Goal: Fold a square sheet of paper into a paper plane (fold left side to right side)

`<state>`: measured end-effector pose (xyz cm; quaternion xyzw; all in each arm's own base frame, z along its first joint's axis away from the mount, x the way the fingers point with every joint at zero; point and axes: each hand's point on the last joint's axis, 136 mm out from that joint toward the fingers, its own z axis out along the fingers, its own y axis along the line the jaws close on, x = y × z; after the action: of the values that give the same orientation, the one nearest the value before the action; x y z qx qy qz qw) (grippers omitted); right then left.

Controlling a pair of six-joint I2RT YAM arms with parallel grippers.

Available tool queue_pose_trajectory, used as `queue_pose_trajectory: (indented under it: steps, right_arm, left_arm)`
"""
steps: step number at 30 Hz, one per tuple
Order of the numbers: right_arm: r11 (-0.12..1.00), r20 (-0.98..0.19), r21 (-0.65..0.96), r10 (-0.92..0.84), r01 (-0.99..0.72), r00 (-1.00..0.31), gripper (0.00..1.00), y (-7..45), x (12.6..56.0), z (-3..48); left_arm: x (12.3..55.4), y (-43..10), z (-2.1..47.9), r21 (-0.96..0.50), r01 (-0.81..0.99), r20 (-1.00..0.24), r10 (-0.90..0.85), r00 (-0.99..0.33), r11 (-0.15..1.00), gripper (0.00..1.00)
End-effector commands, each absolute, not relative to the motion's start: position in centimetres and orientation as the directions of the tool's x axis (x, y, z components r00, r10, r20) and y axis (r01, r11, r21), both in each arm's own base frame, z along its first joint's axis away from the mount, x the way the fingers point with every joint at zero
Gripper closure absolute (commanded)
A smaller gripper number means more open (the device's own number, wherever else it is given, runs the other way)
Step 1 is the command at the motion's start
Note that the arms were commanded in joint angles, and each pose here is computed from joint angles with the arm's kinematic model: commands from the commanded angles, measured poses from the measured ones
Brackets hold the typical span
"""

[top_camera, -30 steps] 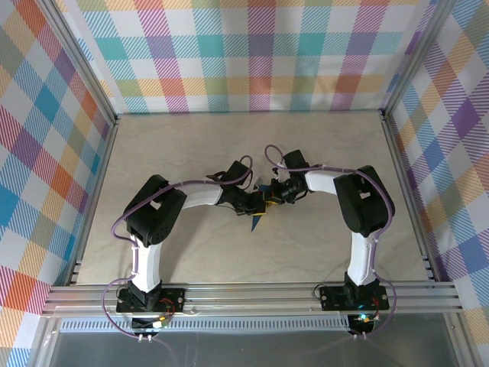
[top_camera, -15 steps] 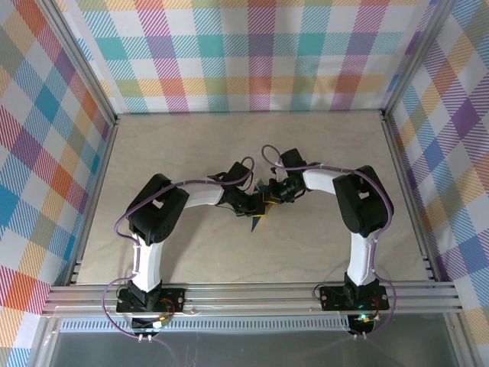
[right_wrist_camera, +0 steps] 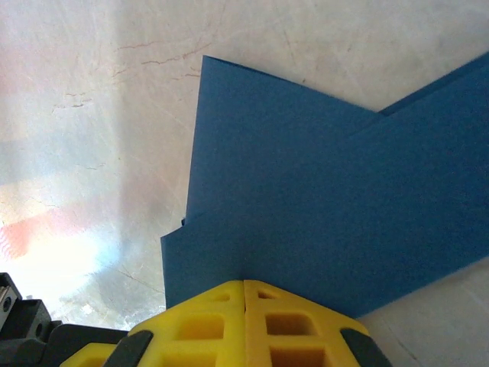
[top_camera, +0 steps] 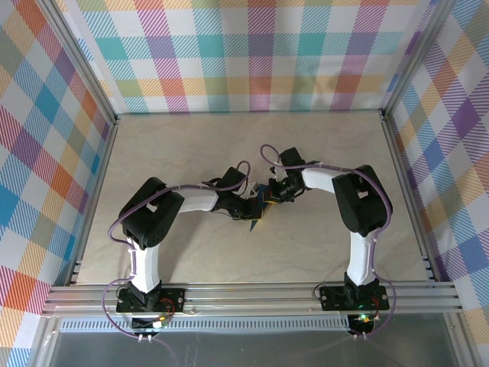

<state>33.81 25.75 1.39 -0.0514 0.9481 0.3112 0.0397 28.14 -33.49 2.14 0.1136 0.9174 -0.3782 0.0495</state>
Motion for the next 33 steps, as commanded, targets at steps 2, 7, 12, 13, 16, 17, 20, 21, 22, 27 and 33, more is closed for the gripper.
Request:
queue_pose_trajectory:
  steps: [2, 7, 12, 13, 16, 17, 20, 21, 22, 27, 33]
  right_arm:
    - [0.924, 0.048, 0.380, -0.066, -0.043, -0.997, 1.00, 21.3, 30.6, -4.7]
    - [0.926, 0.050, 0.374, -0.068, -0.044, -0.996, 1.00, 21.2, 30.5, -4.7]
    - [0.926, 0.050, 0.374, -0.068, -0.045, -0.996, 1.00, 21.2, 30.6, -4.7]
    - [0.926, 0.051, 0.374, -0.069, -0.045, -0.996, 1.00, 21.2, 30.5, -4.6]
    - [0.927, 0.054, 0.372, -0.069, -0.044, -0.996, 1.00, 21.2, 30.5, -4.7]
    - [0.928, 0.054, 0.371, -0.070, -0.045, -0.996, 1.00, 21.2, 30.5, -4.7]
    - [0.928, 0.056, 0.370, -0.069, -0.044, -0.996, 1.00, 21.2, 30.5, -4.7]
    - [0.928, 0.057, 0.370, -0.069, -0.043, -0.996, 1.00, 21.2, 30.5, -4.7]
    - [0.929, 0.057, 0.368, -0.069, -0.043, -0.996, 1.00, 21.2, 30.5, -4.7]
    - [0.929, 0.056, 0.367, -0.069, -0.044, -0.996, 1.00, 21.2, 30.7, -4.6]
    - [0.929, 0.058, 0.368, -0.071, -0.045, -0.996, 1.00, 21.2, 30.7, -4.6]
  left_arm:
    - [25.1, -31.5, 0.7, -0.672, 0.197, -0.072, 0.201, -0.977, 0.714, 1.00]
    - [24.4, -31.1, 0.5, -0.674, 0.202, -0.074, 0.208, -0.975, 0.710, 1.00]
    - [23.6, -30.4, 0.3, -0.669, 0.202, -0.070, 0.210, -0.975, 0.715, 1.00]
    - [23.4, -30.2, 0.2, -0.668, 0.200, -0.067, 0.210, -0.975, 0.717, 1.00]
    - [22.9, -29.9, 0.0, -0.666, 0.200, -0.064, 0.212, -0.975, 0.719, 1.00]
    - [22.8, -29.8, 0.0, -0.665, 0.201, -0.064, 0.214, -0.975, 0.719, 1.00]
    - [22.3, -29.5, -0.1, -0.663, 0.206, -0.063, 0.220, -0.973, 0.720, 1.00]
    - [22.2, -29.4, 0.0, -0.664, 0.207, -0.064, 0.222, -0.973, 0.719, 1.00]
    - [22.1, -29.3, 0.0, -0.662, 0.210, -0.064, 0.224, -0.972, 0.719, 1.00]
    - [21.3, -28.6, 0.0, -0.653, 0.220, -0.065, 0.235, -0.970, 0.725, 1.00]
    - [20.4, -27.8, -0.1, -0.645, 0.221, -0.062, 0.239, -0.969, 0.731, 1.00]
